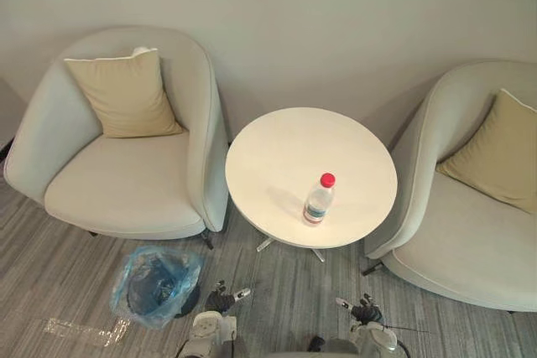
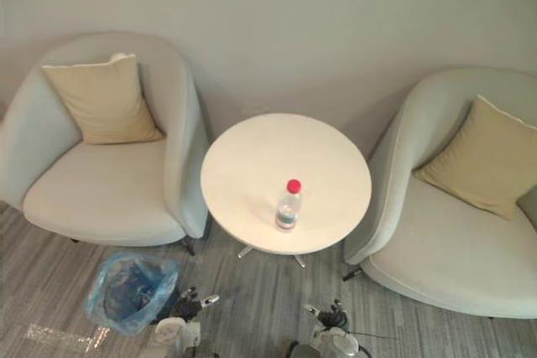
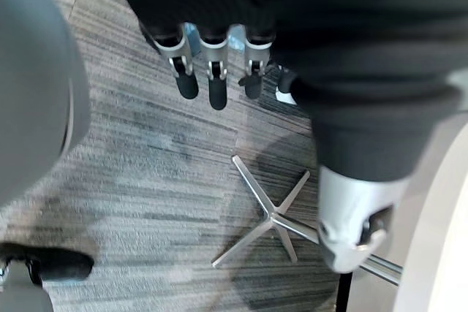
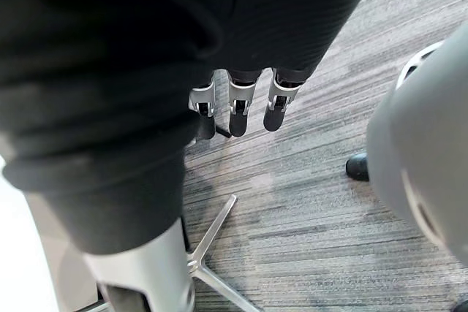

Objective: Gather rubbish on tea table into small bin, then transfer packed bag to large trash can.

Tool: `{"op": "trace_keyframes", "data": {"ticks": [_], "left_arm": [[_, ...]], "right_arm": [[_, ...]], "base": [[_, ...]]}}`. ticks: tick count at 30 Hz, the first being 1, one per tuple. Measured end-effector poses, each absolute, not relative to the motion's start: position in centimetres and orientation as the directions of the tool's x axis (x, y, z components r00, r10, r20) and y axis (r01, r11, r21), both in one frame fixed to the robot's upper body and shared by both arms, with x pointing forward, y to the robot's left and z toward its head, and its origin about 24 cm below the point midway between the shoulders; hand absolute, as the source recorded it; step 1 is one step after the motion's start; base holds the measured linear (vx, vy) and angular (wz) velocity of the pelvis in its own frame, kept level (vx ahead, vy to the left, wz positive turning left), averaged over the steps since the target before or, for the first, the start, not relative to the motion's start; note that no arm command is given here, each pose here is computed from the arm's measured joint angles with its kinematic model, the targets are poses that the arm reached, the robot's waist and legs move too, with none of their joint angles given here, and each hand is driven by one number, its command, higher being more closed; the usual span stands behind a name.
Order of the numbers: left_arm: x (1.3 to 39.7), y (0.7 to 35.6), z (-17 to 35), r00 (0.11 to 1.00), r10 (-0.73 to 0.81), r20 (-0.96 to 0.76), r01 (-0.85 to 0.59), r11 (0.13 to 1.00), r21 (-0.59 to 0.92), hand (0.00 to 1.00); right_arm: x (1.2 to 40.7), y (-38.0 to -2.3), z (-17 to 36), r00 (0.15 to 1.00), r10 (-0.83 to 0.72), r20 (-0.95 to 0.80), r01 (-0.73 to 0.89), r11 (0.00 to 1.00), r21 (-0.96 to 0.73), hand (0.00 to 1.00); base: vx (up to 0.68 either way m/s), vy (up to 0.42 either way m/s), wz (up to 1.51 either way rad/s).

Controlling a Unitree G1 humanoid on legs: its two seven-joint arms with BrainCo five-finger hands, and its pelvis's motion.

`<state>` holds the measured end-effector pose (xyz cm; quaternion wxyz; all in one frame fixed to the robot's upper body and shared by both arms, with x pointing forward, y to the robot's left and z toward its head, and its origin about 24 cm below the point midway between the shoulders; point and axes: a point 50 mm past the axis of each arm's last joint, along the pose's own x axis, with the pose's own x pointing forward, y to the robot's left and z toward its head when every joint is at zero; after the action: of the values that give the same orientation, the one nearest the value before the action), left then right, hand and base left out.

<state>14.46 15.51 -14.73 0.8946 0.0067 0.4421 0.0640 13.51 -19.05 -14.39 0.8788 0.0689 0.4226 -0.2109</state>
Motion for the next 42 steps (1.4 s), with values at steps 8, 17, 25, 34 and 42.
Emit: {"op": "trace_keyframes", "data": {"ticks": [8, 17, 25, 34, 42], "left_arm": [[14.0, 16.4, -15.0, 0.589, 0.117, -0.800, -0.022, 0.991, 0.128, 0.00], [12.6, 18.2, -15.3, 0.564, 0.140, -0.813, 0.022, 0.983, 0.185, 0.00], [12.5, 18.5, -15.3, 0.564, 0.127, -0.816, 0.035, 0.984, 0.177, 0.00], [12.8, 18.4, -15.2, 0.576, 0.118, -0.809, 0.037, 0.985, 0.171, 0.00], [14.2, 18.3, -14.6, 0.625, 0.112, -0.773, 0.025, 0.986, 0.163, 0.00]], "right_arm": [[17.7, -20.6, -9.9, 0.778, -0.325, -0.538, 0.266, 0.946, -0.187, 0.00], [20.0, -23.2, -5.7, 0.878, -0.351, -0.325, 0.261, 0.921, -0.290, 0.00], [22.1, -23.5, -4.0, 0.907, -0.341, -0.247, 0.263, 0.917, -0.300, 0.00], [26.2, -23.9, -0.5, 0.932, -0.344, -0.116, 0.315, 0.925, -0.210, 0.00], [29.2, -23.0, 1.8, 0.953, -0.299, -0.045, 0.285, 0.937, -0.202, 0.00]], "base": [[-0.11, 0.011, -0.06], [-0.01, 0.016, 0.00], [0.06, 0.001, 0.06], [-0.01, -0.005, 0.12], [-0.01, -0.004, 0.10]]}}
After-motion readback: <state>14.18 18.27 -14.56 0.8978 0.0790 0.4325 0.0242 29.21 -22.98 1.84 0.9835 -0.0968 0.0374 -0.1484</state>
